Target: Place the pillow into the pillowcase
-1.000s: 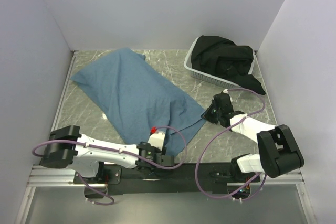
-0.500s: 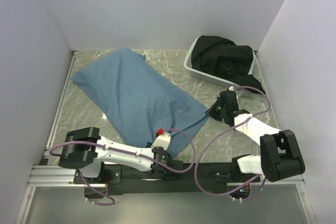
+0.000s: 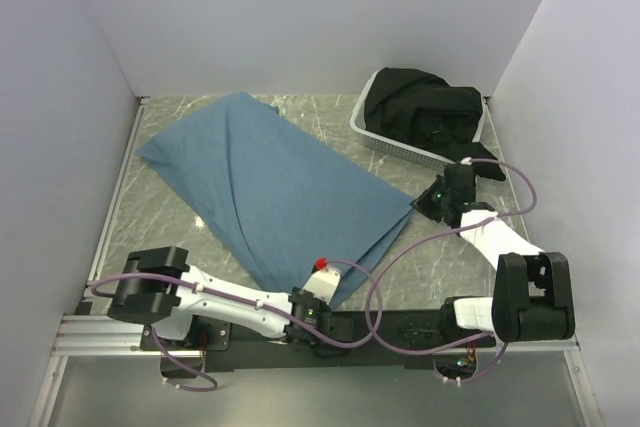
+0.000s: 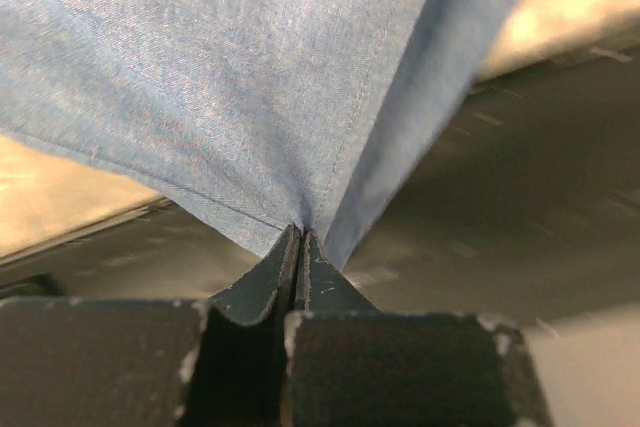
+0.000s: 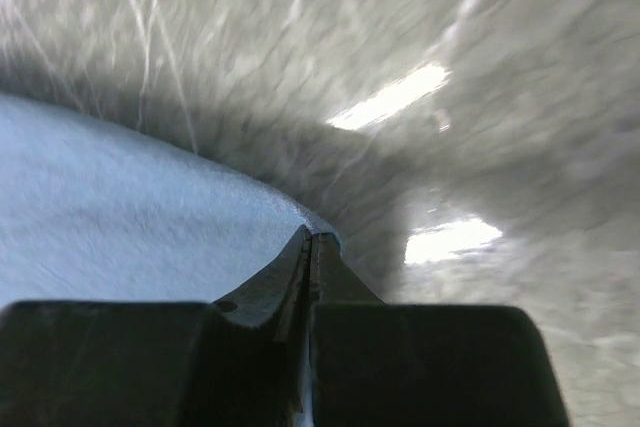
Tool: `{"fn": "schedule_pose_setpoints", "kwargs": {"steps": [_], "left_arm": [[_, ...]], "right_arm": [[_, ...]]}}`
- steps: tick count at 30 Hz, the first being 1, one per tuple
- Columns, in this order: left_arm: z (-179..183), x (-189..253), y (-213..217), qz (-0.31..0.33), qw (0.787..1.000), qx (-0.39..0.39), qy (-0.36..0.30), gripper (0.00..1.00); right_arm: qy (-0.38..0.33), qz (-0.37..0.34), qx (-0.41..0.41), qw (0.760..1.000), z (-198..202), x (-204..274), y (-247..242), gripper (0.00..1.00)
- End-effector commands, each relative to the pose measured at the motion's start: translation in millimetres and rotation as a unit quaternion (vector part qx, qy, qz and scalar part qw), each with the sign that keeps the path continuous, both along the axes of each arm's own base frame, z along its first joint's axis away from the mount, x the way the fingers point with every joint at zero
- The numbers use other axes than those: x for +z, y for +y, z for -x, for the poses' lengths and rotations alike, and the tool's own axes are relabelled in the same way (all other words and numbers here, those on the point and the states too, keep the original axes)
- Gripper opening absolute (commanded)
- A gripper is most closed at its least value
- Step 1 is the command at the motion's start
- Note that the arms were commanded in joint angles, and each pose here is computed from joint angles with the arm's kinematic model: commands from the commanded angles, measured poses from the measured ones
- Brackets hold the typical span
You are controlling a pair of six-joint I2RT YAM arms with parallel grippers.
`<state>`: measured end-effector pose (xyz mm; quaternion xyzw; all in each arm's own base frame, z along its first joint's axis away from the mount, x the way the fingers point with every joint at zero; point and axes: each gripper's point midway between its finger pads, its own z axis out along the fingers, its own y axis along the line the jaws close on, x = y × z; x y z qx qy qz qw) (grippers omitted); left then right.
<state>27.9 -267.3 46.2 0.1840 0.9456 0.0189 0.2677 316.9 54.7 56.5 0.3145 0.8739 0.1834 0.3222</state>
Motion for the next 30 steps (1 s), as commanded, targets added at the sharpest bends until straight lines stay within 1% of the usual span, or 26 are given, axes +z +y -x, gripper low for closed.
{"fn": "schedule_pose_setpoints", "kwargs": {"steps": [1,2,3,4,7,8,11,12,14,15,16,17,19,20,22,23,25,26,27,28,29,30], "left_arm": [[54.4,21.3,-34.4,0.102,0.986,-0.076,0.110,0.01],[60.5,22.0,-38.2,0.131,0.980,-0.085,0.126,0.01],[66.1,21.2,-39.7,0.144,0.976,-0.093,0.138,0.01],[76.2,19.3,-39.6,0.149,0.969,-0.111,0.163,0.01],[89.1,12.9,-43.4,0.165,0.958,-0.135,0.189,0.01],[91.5,6.3,-42.2,0.159,0.958,-0.138,0.193,0.01],[95.1,0.5,-48.3,0.167,0.955,-0.142,0.200,0.01],[96.9,2.8,-56.1,0.182,0.951,-0.147,0.201,0.01],[97.7,2.1,-62.1,0.190,0.949,-0.152,0.203,0.01],[98.6,1.5,-64.5,0.192,0.947,-0.155,0.205,0.01],[100.0,1.2,-69.0,0.197,0.945,-0.161,0.205,0.01],[101.0,-2.8,-70.3,0.194,0.944,-0.163,0.211,0.01],[103.1,-5.9,-74.4,0.194,0.942,-0.170,0.214,0.02],[103.9,-4.6,-76.1,0.195,0.941,-0.172,0.215,0.08],[101.2,-1.3,-77.5,0.197,0.943,-0.173,0.207,0.21],[99.4,5.7,-78.5,0.204,0.942,-0.174,0.204,0.31],[94.4,23.7,-82.4,0.227,0.939,-0.175,0.192,0.51],[91.4,30.4,-83.0,0.235,0.938,-0.174,0.187,0.65],[89.1,37.6,-84.0,0.244,0.936,-0.177,0.182,0.70],[85.8,53.3,-86.7,0.264,0.932,-0.179,0.173,0.75],[82.4,61.2,-87.3,0.273,0.930,-0.180,0.166,0.81],[79.1,69.0,-87.5,0.280,0.929,-0.183,0.158,0.83]], "right_arm": [[-0.013,0.024,-0.026,0.999,-15.7,13.2,-30.8,0.00],[-0.008,0.027,-0.034,0.999,-15.9,10.8,-36.8,0.00],[-0.010,0.028,-0.036,0.999,-17.6,11.2,-38.8,0.00],[-0.009,0.029,-0.039,0.999,-18.4,10.8,-40.4,0.00],[0.001,0.026,-0.046,0.999,-19.7,4.0,-44.8,0.00],[0.009,0.024,-0.049,0.998,-19.2,-0.9,-46.7,0.00],[0.012,0.010,-0.044,0.999,-19.9,-4.9,-45.6,0.00],[0.013,0.010,-0.044,0.999,-18.8,-6.5,-45.4,0.00],[0.014,0.014,-0.044,0.999,-18.0,-6.6,-46.6,0.00],[0.016,0.015,-0.045,0.999,-17.2,-6.3,-46.8,0.05],[0.016,0.014,-0.044,0.999,-17.2,-5.6,-46.5,0.09],[0.011,0.013,-0.042,0.999,-17.6,-2.0,-45.6,0.21],[0.009,0.010,-0.038,0.999,-16.4,1.8,-43.9,0.32],[0.001,0.014,-0.038,0.999,-17.1,7.9,-44.9,0.42],[0.002,0.017,-0.039,0.999,-14.3,12.8,-45.7,0.54],[-0.008,0.021,-0.038,0.999,-14.7,20.6,-46.4,0.61],[-0.019,0.020,-0.038,0.999,-11.9,32.0,-45.6,0.67],[-0.024,0.018,-0.035,0.999,-11.2,36.8,-44.2,0.74],[-0.025,0.016,-0.035,0.999,-8.4,39.4,-43.5,0.86],[-0.035,0.016,-0.032,0.999,-6.8,46.0,-42.4,0.88],[-0.038,0.019,-0.031,0.999,-5.6,49.6,-42.6,0.99],[-0.035,0.019,-0.031,0.999,-1.9,50.6,-42.3,1.00]]}}
